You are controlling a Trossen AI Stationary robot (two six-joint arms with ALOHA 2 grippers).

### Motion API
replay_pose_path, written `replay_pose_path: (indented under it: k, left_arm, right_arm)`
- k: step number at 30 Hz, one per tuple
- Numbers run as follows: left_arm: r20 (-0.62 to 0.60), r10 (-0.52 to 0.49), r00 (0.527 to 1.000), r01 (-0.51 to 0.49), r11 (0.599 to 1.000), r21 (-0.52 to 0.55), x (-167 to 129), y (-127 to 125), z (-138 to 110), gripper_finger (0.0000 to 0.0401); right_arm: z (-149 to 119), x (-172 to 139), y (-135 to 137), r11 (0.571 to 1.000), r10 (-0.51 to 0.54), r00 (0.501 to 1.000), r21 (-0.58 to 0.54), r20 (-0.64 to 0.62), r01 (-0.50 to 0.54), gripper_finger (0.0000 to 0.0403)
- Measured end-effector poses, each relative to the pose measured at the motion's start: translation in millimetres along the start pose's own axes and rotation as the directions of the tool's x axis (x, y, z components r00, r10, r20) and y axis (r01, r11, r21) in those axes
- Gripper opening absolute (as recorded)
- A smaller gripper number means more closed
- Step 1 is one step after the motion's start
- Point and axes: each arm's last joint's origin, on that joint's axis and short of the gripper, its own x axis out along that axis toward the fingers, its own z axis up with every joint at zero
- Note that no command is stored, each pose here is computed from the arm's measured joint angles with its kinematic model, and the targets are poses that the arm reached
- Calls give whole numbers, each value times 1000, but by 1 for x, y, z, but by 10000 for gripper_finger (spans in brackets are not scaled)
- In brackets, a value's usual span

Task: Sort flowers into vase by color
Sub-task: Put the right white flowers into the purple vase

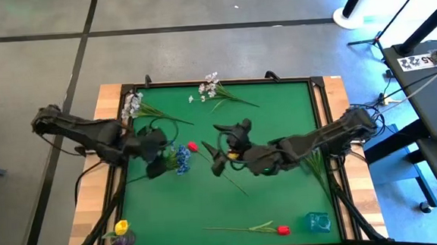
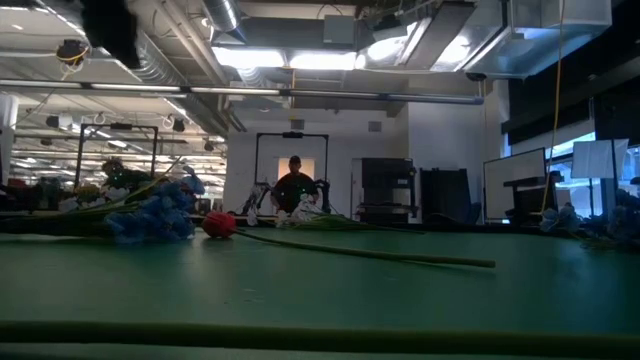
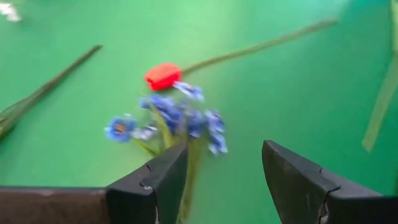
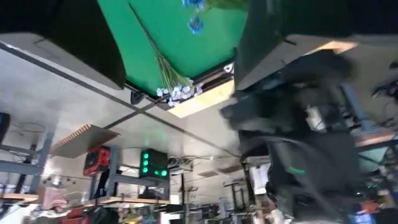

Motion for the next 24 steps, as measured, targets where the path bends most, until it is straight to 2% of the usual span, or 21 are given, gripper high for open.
replay_pose_path:
  k: [6,11,14,18,20,24]
  left_arm:
    - [-51,125,991,-131,980,-151,33,15,25,199]
    - [-120,206,971,-230,941,-249,62,35,43,199]
    - [-180,222,958,-264,929,-260,77,47,50,199]
    - [-208,191,959,-252,911,-327,85,62,58,199]
    - [-173,165,971,-219,904,-367,83,65,62,199]
    - [-73,124,990,-143,900,-411,76,65,69,199]
  right_arm:
    - [25,-44,-16,997,45,998,-58,-48,-48,348]
    - [41,-72,-37,996,27,997,-80,-69,-33,349]
    - [39,-78,-51,999,-13,991,-35,-133,8,343]
    - [19,-71,-69,990,-136,959,-54,-247,127,333]
    - [4,-55,-79,981,-195,933,-58,-303,187,326]
    - [-21,-12,-108,976,-216,861,-78,-460,203,310]
